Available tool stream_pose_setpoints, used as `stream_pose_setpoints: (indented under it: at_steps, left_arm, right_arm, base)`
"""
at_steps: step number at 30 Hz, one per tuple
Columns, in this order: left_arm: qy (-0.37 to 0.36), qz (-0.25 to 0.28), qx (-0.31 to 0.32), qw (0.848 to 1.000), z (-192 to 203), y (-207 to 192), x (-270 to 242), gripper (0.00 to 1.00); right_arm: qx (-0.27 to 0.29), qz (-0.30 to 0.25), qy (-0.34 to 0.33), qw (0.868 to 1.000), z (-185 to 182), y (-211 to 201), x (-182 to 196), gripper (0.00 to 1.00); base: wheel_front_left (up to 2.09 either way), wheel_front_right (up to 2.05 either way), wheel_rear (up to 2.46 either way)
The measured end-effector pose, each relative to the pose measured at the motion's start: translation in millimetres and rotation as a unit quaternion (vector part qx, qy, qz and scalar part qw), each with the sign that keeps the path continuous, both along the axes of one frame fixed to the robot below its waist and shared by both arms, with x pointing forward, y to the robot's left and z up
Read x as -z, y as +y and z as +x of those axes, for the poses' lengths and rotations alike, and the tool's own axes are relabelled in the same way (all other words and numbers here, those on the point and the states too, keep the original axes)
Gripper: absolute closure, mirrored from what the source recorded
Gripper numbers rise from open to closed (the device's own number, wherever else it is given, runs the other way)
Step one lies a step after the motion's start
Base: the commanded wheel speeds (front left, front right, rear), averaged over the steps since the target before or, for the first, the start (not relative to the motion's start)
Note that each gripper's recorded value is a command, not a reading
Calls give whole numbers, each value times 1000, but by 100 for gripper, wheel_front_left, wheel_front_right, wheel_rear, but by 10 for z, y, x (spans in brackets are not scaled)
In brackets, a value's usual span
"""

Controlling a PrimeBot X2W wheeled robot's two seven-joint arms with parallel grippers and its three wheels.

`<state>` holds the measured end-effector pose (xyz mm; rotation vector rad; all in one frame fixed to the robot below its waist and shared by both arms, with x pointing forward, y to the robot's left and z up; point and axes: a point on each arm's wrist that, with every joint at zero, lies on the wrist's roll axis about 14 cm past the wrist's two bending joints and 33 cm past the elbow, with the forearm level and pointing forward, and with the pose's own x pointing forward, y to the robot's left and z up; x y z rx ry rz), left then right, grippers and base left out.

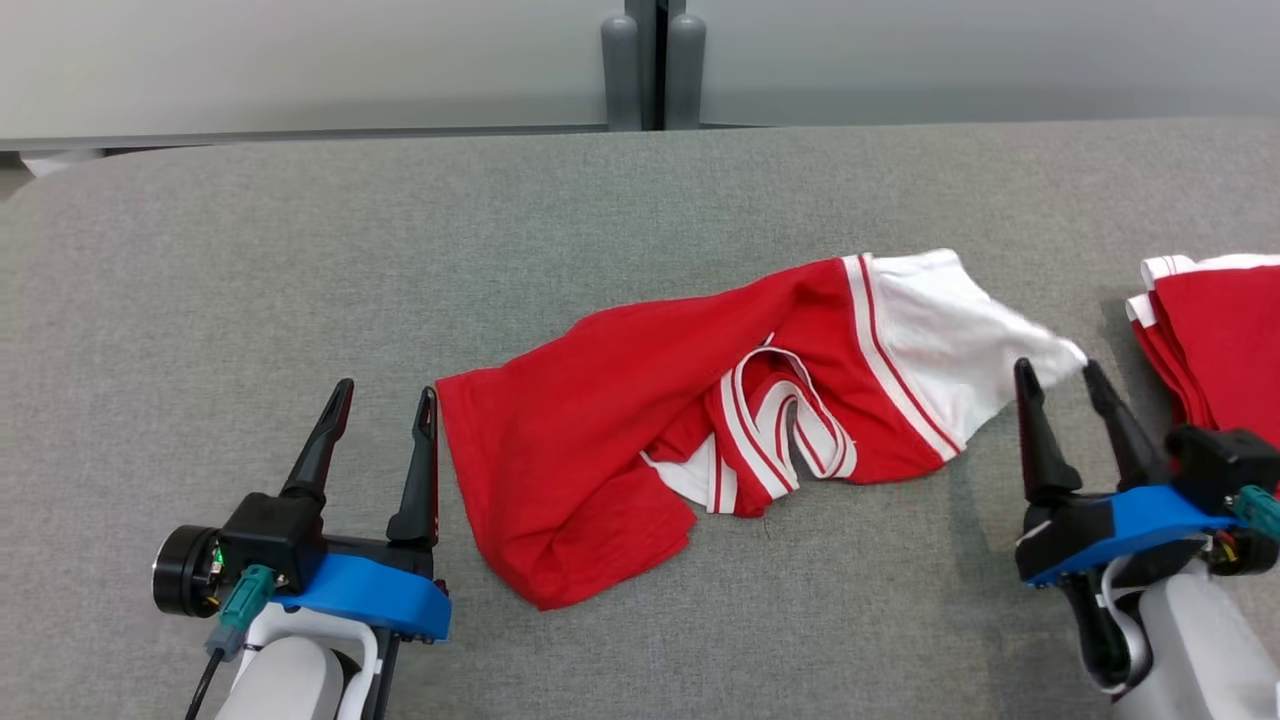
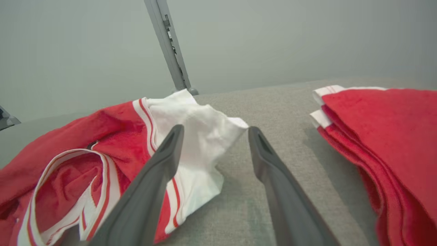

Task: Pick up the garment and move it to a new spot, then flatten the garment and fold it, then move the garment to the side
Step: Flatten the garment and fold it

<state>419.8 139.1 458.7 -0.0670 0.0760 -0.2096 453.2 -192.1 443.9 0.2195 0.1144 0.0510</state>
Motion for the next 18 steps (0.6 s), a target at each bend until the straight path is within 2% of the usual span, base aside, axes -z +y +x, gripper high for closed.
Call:
stream_pose_setpoints:
  at_steps: [2,6,18]
  left_arm:
    - [-5,3,-8,1000,-29,49,-40,0]
    - [-5,10,-22,1000,-131,144,-54,0]
    - [-8,20,-49,999,-318,305,-122,0]
  right_arm:
    - [-7,-37,-30,999,-7,-40,-180,0]
    - [-14,-68,-71,995,-116,-7,-426,0]
    - [-14,-78,-77,994,-555,108,-720,0]
  base:
    - [0,0,0]
    - [0,0,0]
    - [0,0,0]
